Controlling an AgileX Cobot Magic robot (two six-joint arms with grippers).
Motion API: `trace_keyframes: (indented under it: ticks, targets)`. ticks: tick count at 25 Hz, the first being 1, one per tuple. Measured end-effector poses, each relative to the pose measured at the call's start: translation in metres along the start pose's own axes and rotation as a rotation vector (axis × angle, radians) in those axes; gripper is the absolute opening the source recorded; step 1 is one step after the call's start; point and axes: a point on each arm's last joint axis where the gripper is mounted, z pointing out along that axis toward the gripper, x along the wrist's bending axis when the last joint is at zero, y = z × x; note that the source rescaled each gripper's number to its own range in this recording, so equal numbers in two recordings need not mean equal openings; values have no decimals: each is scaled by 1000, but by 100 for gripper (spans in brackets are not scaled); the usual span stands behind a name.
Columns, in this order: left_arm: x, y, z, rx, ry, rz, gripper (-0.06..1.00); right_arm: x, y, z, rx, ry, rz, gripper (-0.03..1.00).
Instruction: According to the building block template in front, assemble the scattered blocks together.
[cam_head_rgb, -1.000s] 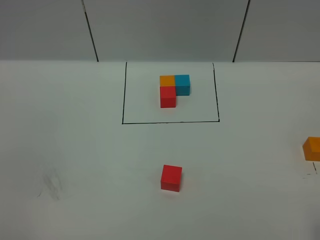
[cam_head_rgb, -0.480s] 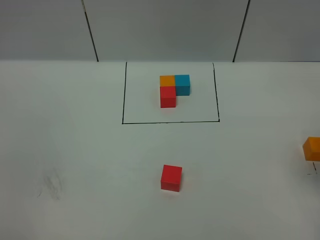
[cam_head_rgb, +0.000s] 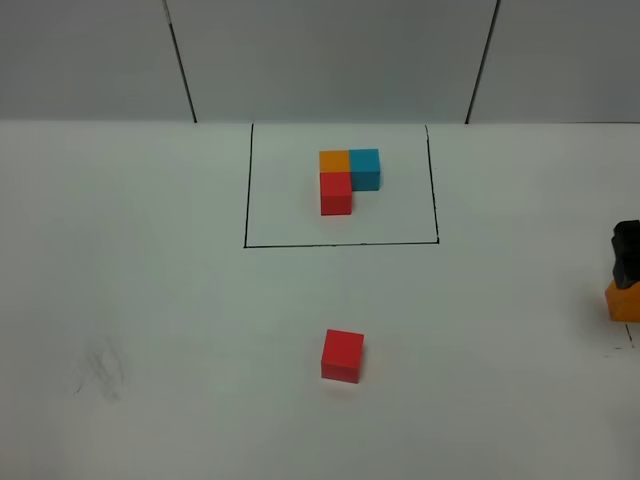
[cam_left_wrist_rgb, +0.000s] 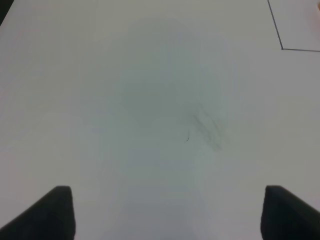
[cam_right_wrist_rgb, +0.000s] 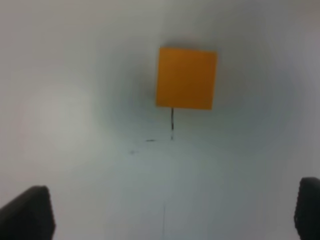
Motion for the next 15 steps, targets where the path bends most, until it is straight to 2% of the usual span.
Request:
trace_keyframes:
  ticks: [15]
  targets:
    - [0, 0, 0, 0, 0, 0, 67, -12, 17, 67, -1, 1, 29, 97]
